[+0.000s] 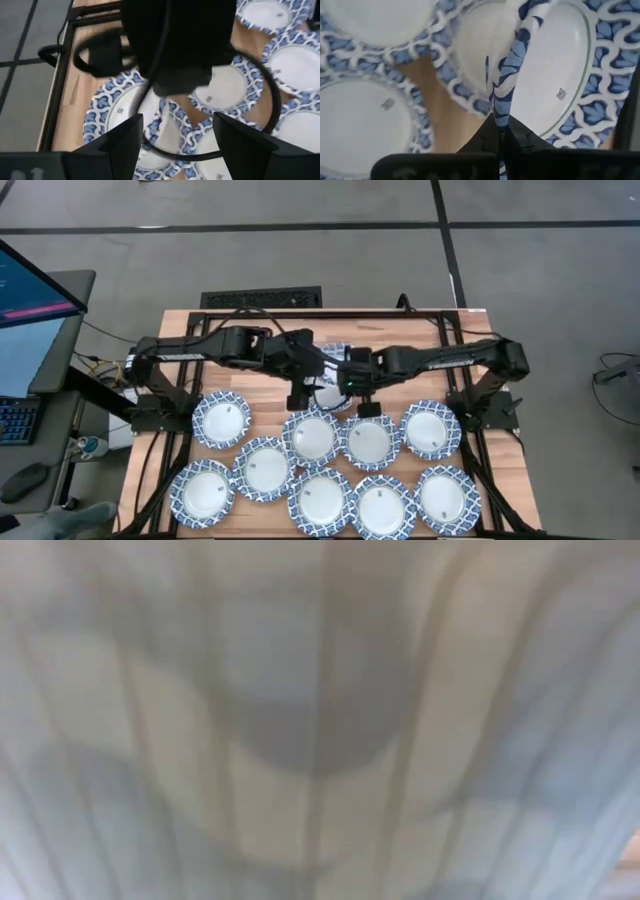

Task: Nest bowls inside each other
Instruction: Stack the white stacked bowls on the white stacked bowls

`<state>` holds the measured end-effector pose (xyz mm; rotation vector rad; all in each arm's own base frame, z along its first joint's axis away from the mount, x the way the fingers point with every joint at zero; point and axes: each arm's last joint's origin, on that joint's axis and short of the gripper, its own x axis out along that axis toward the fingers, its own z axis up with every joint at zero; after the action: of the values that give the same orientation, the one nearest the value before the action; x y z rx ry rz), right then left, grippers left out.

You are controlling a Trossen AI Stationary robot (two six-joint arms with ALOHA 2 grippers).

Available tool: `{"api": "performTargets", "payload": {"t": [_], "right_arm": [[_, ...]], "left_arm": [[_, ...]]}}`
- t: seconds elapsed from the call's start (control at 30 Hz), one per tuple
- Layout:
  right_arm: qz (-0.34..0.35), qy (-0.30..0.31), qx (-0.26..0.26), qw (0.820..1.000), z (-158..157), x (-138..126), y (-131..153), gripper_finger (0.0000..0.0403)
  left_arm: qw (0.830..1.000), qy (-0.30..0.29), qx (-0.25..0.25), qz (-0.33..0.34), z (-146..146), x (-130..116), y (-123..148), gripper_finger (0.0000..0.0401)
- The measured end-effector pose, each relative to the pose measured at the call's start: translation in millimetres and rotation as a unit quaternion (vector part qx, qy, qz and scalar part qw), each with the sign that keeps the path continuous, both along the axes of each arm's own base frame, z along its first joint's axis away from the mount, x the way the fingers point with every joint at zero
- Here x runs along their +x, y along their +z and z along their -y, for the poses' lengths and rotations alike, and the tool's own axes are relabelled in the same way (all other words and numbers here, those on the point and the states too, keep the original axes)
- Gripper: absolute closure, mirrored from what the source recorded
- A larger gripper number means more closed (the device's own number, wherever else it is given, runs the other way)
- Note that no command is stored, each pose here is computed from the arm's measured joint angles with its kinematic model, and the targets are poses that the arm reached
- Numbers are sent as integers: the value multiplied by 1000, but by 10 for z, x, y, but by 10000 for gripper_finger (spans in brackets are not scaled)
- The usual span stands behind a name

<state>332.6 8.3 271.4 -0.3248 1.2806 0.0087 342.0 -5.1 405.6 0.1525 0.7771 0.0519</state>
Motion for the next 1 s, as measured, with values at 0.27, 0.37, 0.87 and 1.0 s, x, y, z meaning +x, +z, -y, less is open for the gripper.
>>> {"api": "performTargets", "payload": {"t": [0.27, 0.37, 0.87, 1.0], "right_arm": [[-42, 9, 26, 999, -36, 229, -332, 374], [-43, 9, 26, 999, -38, 240, -356, 376], [-46, 2, 81, 996, -97, 233, -321, 336], [-49, 2, 82, 995, -115, 225, -320, 324]], "left_arm": [[1000, 16, 10, -10, 191, -134, 51, 166], [1000, 21, 19, -11, 252, -168, 63, 166], [998, 42, 34, -15, 269, -185, 56, 166], [998, 42, 34, -15, 270, -185, 56, 166]]}}
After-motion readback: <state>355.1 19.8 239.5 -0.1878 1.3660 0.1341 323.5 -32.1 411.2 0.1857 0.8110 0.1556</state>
